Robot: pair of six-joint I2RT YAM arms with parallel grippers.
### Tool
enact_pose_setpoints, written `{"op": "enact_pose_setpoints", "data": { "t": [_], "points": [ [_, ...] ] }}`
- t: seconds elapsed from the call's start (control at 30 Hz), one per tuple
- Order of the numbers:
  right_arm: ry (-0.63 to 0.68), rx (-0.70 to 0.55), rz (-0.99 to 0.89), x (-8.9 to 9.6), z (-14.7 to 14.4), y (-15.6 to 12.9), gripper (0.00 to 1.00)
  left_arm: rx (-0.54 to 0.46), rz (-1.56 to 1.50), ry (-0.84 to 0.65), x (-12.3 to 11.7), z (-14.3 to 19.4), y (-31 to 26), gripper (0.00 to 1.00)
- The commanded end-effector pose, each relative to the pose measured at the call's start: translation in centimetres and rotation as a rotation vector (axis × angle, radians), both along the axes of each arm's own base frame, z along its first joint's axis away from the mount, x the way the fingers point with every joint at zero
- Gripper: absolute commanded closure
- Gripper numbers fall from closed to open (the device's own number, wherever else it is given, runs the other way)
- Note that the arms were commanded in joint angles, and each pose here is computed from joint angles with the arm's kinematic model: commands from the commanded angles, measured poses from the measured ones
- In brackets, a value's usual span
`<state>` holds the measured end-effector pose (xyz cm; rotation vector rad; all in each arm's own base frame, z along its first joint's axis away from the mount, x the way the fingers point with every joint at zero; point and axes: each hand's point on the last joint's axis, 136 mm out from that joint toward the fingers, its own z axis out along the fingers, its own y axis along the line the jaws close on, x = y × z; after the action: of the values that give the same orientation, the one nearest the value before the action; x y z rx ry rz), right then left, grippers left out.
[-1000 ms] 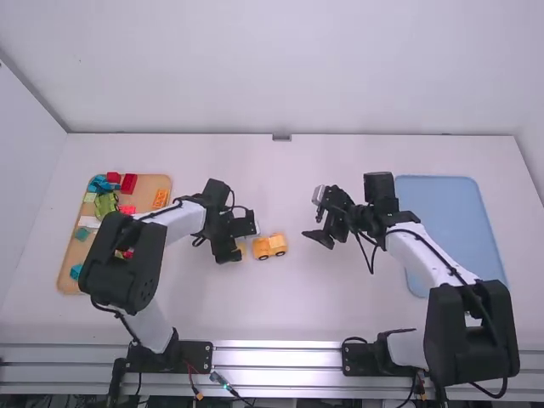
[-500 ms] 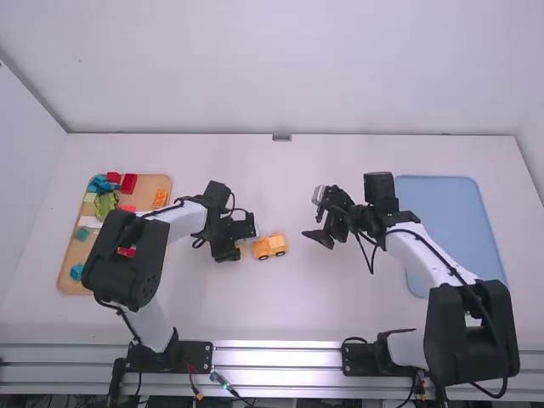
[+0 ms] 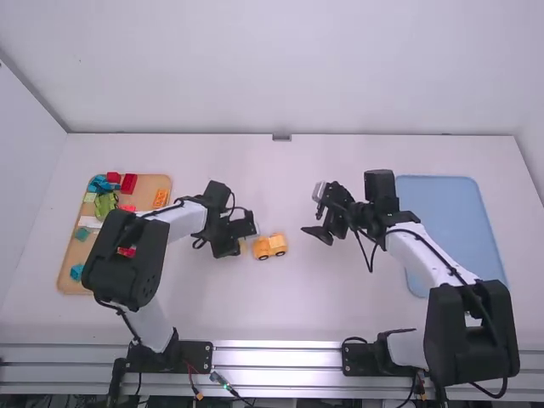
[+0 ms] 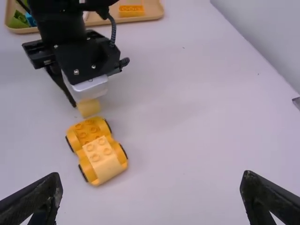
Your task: Assemble lego blocks to make yellow taxi
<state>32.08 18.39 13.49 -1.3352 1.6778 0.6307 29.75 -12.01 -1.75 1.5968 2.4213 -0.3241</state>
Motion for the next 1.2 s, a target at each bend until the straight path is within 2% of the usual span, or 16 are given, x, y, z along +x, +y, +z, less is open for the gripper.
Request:
{"op": "enact_pose_setpoints", "data": {
  "t": [0.0, 0.07, 0.1, 0.17, 0.33, 0.47, 0.6, 0.67, 0.7, 0.73, 0.77, 0.93, 1.03, 1.17],
  "points": [
    [0.013, 0.031, -0.017, 0.0, 0.6, 0.1, 0.01, 0.003, 0.128, 0.05, -0.3, -0.4, 0.1, 0.82],
    [0.006, 0.046, -0.033, 0.4, 1.0, 0.2, 0.01, 0.031, 0.27, 0.054, 0.5, -0.5, 0.8, 0.85],
    [0.004, 0.052, -0.041, 0.6, 1.2, 0.2, 0.01, 0.055, 0.385, 0.059, 0.9, -0.6, 1.4, 0.98],
    [0.0, 0.058, -0.043, 0.7, 1.4, 0.3, 0.01, 0.102, 0.542, 0.059, 1.3, -0.8, 2.5, 0.98],
    [0.003, 0.059, -0.046, 0.7, 1.4, 0.2, 0.01, 0.202, 1.204, 0.064, 1.5, -0.9, 6.3, 0.98],
    [0.008, 0.06, -0.04, 0.6, 1.3, 0.5, 0.01, 0.123, 1.601, 0.13, 1.3, -1.0, 6.3, 0.98],
    [0.018, 0.064, -0.033, 0.3, 1.3, 0.9, 0.01, -0.014, 1.995, 0.27, 1.3, -1.0, 5.0, 0.98],
    [0.018, 0.063, -0.028, 0.2, 1.3, 1.1, 0.01, -0.074, 2.194, 0.398, 0.8, -1.0, 3.8, 0.98],
    [0.019, 0.064, -0.028, 0.2, 1.3, 1.1, 0.01, -0.099, 2.291, 0.471, 0.6, -1.0, 3.2, 0.94],
    [0.019, 0.064, -0.029, 0.3, 1.3, 1.0, 0.01, -0.102, 2.302, 0.481, 0.5, -1.0, 3.1, 0.93],
    [0.019, 0.064, -0.03, 0.3, 1.3, 1.0, 0.01, -0.11, 2.39, 0.554, 0.1, -1.0, 2.6, 0.93],
    [0.02, 0.064, -0.03, 0.3, 1.3, 1.0, 0.01, -0.092, 2.638, 0.762, -1.4, -0.9, 1.1, 0.98],
    [0.02, 0.063, -0.031, 0.3, 1.3, 1.0, 0.01, -0.081, 2.703, 0.796, -1.8, -1.0, 1.0, 0.97],
    [0.02, 0.064, -0.03, 0.3, 1.3, 1.0, 0.01, -0.08, 2.734, 0.756, -1.7, -1.0, 1.6, 0.94]
  ]
}}
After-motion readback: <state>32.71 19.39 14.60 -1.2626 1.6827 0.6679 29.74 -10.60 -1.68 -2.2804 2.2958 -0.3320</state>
